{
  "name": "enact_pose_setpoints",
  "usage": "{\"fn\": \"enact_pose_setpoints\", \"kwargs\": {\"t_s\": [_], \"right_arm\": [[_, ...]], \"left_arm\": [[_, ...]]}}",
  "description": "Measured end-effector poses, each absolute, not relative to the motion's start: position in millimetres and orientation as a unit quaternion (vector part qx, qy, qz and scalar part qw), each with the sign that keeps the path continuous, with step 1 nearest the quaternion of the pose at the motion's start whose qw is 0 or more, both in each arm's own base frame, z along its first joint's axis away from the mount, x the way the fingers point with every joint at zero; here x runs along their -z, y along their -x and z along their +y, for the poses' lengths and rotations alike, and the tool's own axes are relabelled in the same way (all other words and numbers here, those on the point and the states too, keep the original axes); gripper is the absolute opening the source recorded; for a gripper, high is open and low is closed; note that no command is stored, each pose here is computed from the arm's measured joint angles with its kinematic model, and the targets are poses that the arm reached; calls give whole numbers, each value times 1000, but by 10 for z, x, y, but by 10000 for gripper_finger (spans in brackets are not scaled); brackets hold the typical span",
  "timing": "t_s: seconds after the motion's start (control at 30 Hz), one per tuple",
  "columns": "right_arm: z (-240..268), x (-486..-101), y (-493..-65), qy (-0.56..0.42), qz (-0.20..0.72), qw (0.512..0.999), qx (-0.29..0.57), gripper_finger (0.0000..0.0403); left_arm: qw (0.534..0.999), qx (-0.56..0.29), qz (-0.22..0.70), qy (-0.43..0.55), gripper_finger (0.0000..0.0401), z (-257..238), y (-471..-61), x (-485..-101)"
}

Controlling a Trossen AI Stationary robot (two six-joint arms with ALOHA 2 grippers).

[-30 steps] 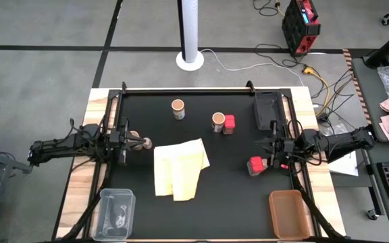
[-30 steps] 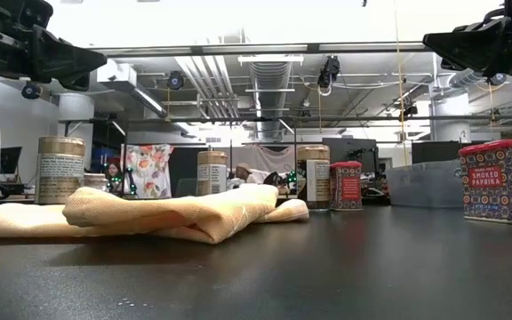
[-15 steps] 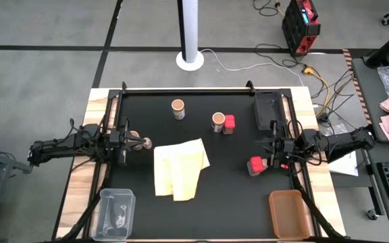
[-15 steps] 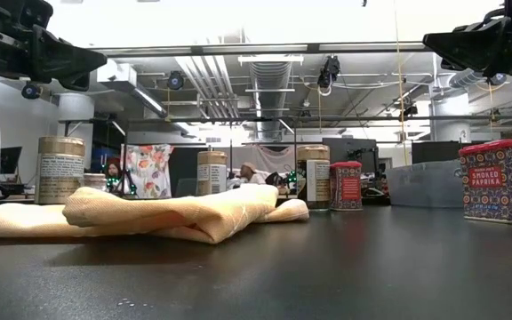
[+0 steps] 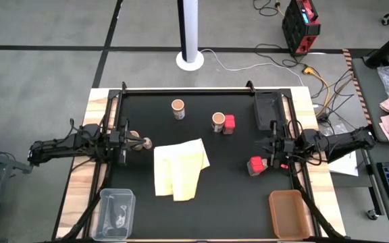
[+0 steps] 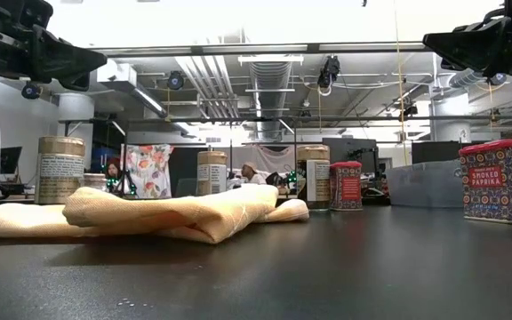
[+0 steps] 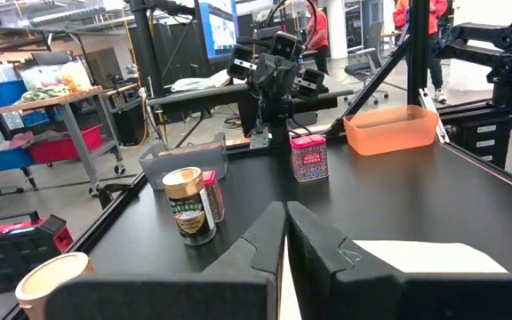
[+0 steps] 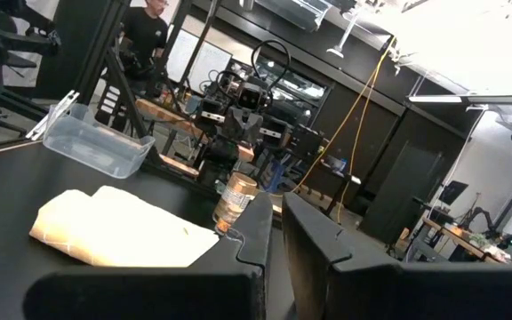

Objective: Sort spices by type
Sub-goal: Put the right golden spice bottle into black bin

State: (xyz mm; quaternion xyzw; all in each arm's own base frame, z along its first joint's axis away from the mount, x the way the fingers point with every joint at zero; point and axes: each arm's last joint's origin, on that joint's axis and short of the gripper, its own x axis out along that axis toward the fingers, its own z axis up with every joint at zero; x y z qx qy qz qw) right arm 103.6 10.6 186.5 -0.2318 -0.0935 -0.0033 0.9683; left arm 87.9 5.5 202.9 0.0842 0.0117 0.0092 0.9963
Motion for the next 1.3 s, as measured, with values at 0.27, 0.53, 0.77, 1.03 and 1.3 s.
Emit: {"fn": "enact_pose_setpoints", "kwargs": {"t_s": [0.27,0.53,0.77,1.03,1.3], "right_arm": [[106,-1873,-1034,216,-98,971,3,22],[62,-2071,-1020,36,-132,989,59,22],[6,-2472,-1107,21,-71,982,175,22],[0,-2444,-1376,12,102,963,250,22],[-9,-2545,-1305,-151,86,945,277,22]], "left_arm": [[993,11,-74,93,0,46,-870,-2191],[975,19,-186,124,0,51,-849,-2421],[987,-57,-135,71,0,103,-1051,-2334],[993,-73,-89,32,0,118,-1173,-2254],[978,-185,-76,50,0,188,-1221,-2214]]}}
